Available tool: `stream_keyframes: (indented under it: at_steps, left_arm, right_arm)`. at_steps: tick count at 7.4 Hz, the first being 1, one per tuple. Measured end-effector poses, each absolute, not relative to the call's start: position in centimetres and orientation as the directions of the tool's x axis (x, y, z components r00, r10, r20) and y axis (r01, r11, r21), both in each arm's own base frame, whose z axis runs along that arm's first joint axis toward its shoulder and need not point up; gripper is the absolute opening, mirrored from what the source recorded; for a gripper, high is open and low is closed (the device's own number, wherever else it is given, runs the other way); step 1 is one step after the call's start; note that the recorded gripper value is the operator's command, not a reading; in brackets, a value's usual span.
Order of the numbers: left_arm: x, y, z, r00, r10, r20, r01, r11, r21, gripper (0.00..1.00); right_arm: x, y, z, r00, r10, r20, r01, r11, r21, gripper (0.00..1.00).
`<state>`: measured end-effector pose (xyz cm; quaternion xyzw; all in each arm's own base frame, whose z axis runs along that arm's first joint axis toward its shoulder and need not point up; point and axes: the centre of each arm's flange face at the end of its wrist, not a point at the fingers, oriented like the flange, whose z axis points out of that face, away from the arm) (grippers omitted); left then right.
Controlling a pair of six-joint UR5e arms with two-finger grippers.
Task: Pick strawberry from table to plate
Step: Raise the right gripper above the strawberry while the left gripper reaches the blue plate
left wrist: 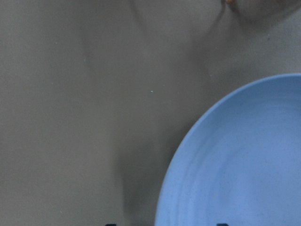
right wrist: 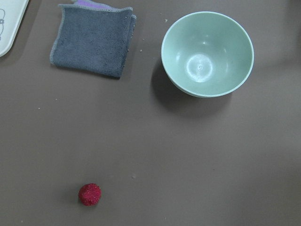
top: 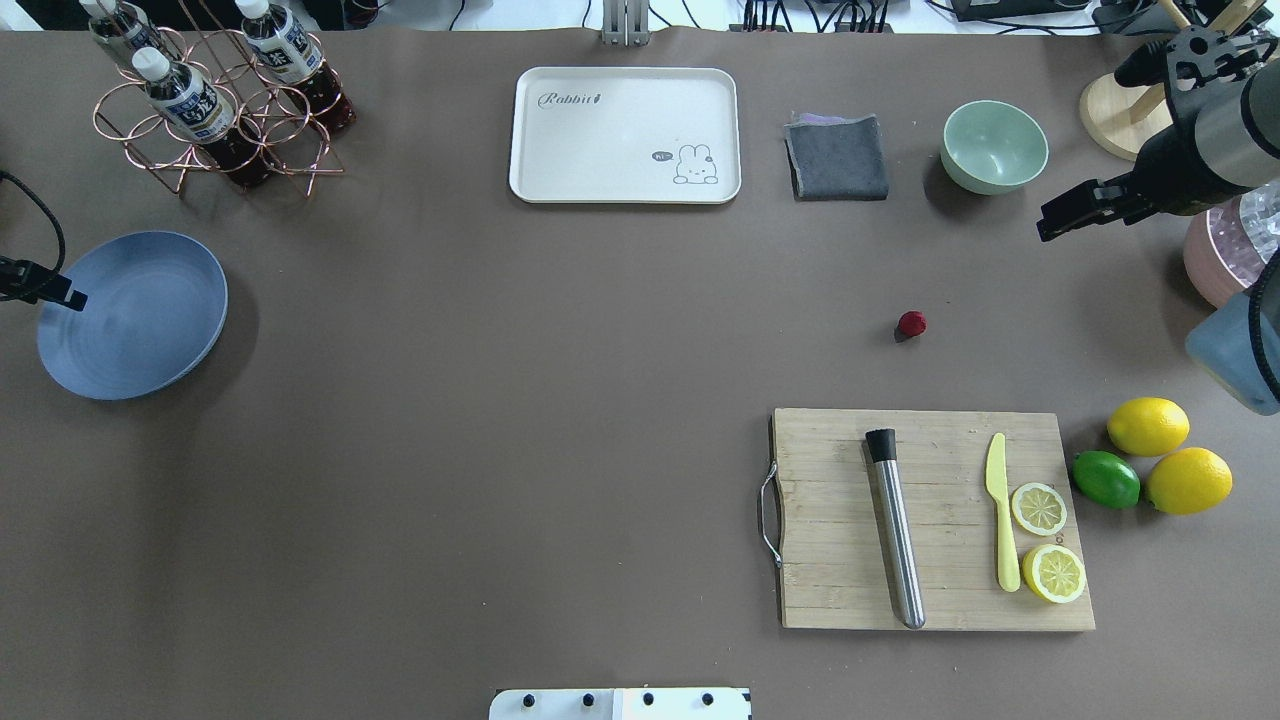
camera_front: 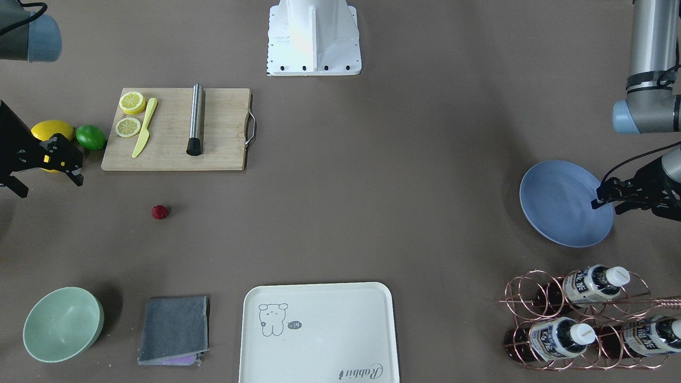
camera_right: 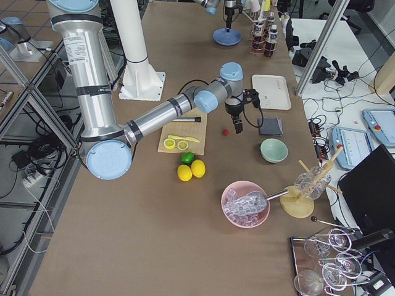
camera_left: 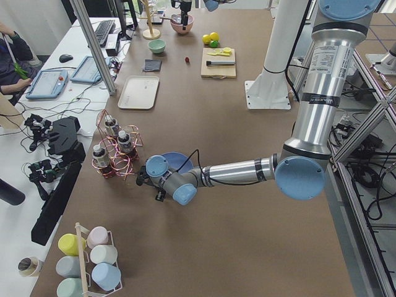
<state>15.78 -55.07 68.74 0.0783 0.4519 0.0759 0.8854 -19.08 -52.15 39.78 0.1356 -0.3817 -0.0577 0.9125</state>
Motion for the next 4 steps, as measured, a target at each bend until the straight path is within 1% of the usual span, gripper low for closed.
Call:
stream_keyframes:
  at_steps: [4]
  left_arm:
    - [16.1, -54.9, 67.8, 0.552, 0.221, -0.804, -0.07, 0.973, 0.219, 0.0]
  right_arm:
    - [-19.2, -52.2, 39.8, 0.702, -0.209, 0.681, 0.002, 0.957, 0.291, 1.0]
